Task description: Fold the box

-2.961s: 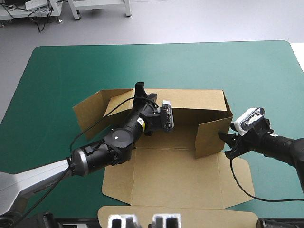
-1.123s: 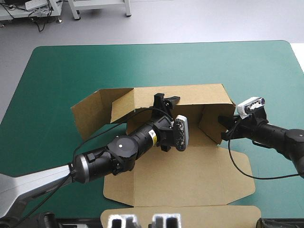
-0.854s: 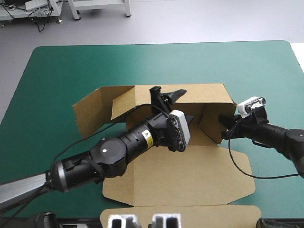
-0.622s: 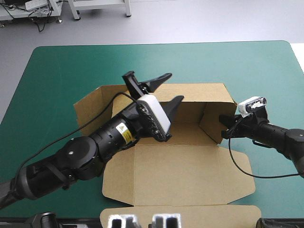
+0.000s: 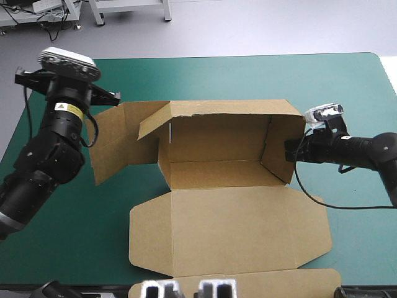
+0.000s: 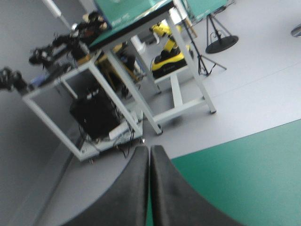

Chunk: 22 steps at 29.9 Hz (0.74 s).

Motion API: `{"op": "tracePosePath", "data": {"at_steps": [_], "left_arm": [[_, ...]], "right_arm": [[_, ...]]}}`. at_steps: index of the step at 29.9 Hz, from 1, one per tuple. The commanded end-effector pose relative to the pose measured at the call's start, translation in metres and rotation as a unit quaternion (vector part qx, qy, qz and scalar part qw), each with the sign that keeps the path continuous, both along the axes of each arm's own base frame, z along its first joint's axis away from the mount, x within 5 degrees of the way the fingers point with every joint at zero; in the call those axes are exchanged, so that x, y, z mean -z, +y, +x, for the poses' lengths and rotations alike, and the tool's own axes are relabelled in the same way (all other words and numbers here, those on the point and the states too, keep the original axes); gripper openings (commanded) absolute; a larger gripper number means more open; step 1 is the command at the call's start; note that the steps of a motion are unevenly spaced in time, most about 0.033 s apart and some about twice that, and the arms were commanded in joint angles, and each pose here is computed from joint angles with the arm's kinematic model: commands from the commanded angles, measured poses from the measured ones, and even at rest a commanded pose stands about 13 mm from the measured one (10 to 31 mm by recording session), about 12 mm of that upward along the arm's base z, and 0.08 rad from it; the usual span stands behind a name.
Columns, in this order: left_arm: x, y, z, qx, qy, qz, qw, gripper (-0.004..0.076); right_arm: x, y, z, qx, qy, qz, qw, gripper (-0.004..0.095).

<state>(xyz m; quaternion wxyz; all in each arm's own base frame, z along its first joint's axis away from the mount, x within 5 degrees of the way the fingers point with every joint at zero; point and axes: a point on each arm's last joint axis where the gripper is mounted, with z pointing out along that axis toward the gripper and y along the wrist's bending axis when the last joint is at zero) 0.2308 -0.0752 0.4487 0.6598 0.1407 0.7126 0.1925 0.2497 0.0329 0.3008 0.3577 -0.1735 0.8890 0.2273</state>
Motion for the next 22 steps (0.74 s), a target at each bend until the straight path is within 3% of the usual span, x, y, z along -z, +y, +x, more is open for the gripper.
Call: {"op": "tracePosePath", "data": {"at_steps": [1,5,14,17,22], "left_arm": [[-0.01,0.035,0.003,-0.037,-0.006,-0.08,0.996,-0.0003],[0.007,0.077,0.014,-0.103,0.055,-0.13,0.985,-0.0001],[0.057,0.111,0.026,-0.112,0.225,-0.19,0.949,-0.0001],[0.077,0.118,0.027,-0.129,0.284,-0.192,0.931,-0.0001],[0.102,0.117,0.027,-0.13,0.33,-0.192,0.915,-0.0002]], "right_arm": [[-0.039,0.007,-0.004,0.001,0.013,-0.012,1.0,0.0004],[-0.061,0.007,0.003,0.001,0.043,-0.041,0.998,0.0003],[-0.04,0.007,0.053,-0.012,0.101,-0.053,0.993,0.0018],[-0.02,0.007,0.068,-0.013,0.13,-0.054,0.99,0.0106],[0.012,0.018,0.092,-0.026,0.157,-0.06,0.985,0.0368]]}}
